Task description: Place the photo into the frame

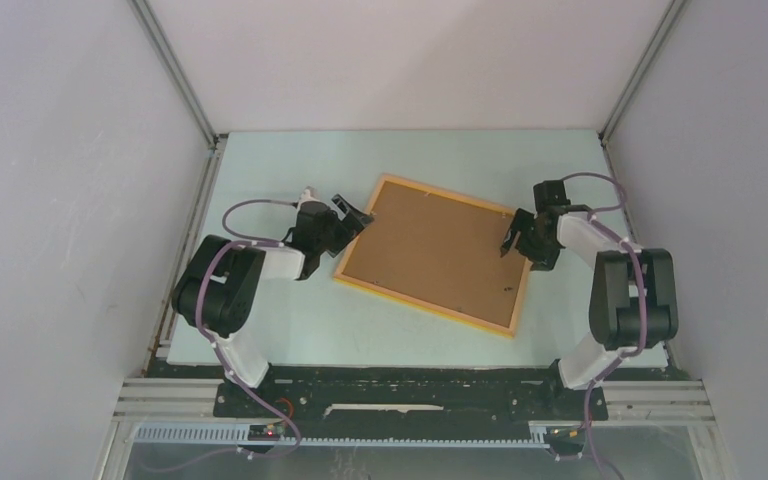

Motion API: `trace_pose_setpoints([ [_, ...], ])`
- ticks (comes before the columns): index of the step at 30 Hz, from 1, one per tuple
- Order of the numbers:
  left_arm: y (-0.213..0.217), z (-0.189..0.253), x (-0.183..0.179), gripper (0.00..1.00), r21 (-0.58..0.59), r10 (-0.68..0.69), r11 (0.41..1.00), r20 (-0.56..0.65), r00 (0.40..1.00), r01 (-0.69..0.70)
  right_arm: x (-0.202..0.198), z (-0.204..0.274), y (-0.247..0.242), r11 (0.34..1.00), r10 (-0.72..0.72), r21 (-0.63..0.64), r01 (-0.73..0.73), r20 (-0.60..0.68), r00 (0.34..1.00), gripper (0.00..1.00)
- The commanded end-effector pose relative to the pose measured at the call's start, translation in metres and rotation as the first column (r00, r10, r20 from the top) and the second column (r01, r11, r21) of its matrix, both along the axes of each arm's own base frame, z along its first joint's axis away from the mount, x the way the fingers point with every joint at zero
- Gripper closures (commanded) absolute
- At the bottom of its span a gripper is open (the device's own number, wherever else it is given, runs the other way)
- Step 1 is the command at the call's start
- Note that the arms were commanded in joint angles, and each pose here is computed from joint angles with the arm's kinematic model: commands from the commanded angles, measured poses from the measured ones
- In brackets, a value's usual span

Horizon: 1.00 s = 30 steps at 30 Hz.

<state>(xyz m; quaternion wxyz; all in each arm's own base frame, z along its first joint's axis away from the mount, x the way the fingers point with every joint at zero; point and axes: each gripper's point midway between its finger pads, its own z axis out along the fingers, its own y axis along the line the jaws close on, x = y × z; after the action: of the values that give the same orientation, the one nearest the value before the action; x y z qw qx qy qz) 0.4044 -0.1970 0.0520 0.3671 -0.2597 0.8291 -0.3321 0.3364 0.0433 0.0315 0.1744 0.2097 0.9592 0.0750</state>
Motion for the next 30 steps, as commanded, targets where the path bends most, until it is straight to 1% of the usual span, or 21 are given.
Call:
trace_pose_setpoints([
  [1,-0.019,0.007,-0.016,0.06,-0.079,-0.034,0.996,-0.018,0.999,0.032,-0.028,0.026,0.023,0.999,-0.014,0.050,0.013,0.021,1.000,0.16],
  [3,-0.017,0.007,-0.017,0.06,-0.076,-0.028,0.997,-0.017,0.999,0.027,-0.038,0.024,0.021,0.999,-0.024,0.036,0.023,0.014,1.000,0.16],
  [7,-0.016,0.007,-0.017,0.06,-0.071,-0.023,0.997,-0.012,1.000,0.022,-0.062,0.010,0.022,0.998,-0.032,0.056,0.034,-0.035,0.999,0.16],
  [11,-0.015,0.007,-0.016,0.06,-0.067,-0.021,0.998,-0.011,1.000,0.020,-0.080,0.006,0.011,0.998,-0.057,0.017,0.058,-0.054,0.997,0.17],
  [14,-0.015,0.007,-0.016,0.06,-0.066,-0.020,0.998,-0.009,1.000,0.020,-0.086,0.012,0.002,0.997,-0.072,0.002,0.072,-0.028,0.997,0.17],
  [17,-0.014,0.008,-0.015,0.06,-0.062,-0.016,0.998,-0.006,1.000,0.015,-0.090,0.013,-0.007,0.993,-0.110,0.033,0.111,-0.029,0.994,0.17],
  [20,-0.014,0.008,-0.016,0.06,-0.061,-0.016,0.998,-0.005,1.000,0.016,-0.088,0.024,-0.007,0.994,-0.099,0.047,0.098,0.026,0.995,0.17],
  [23,-0.014,0.009,-0.015,0.06,-0.061,-0.015,0.998,-0.002,1.000,0.015,-0.091,0.030,-0.020,0.987,-0.159,0.023,0.158,0.046,0.986,0.17],
  [26,-0.014,0.008,-0.015,0.06,-0.061,-0.018,0.998,-0.003,1.000,0.018,-0.097,0.017,-0.020,0.983,-0.183,0.032,0.183,0.008,0.983,0.20],
  [28,-0.015,0.009,-0.015,0.07,-0.063,-0.022,0.998,-0.002,1.000,0.022,-0.100,0.007,-0.018,0.979,-0.201,0.042,0.202,-0.030,0.979,0.23],
  [30,-0.016,0.009,-0.016,0.07,-0.065,-0.026,0.998,-0.001,1.000,0.026,-0.100,0.002,-0.013,0.975,-0.208,0.072,0.211,-0.038,0.977,0.27],
])
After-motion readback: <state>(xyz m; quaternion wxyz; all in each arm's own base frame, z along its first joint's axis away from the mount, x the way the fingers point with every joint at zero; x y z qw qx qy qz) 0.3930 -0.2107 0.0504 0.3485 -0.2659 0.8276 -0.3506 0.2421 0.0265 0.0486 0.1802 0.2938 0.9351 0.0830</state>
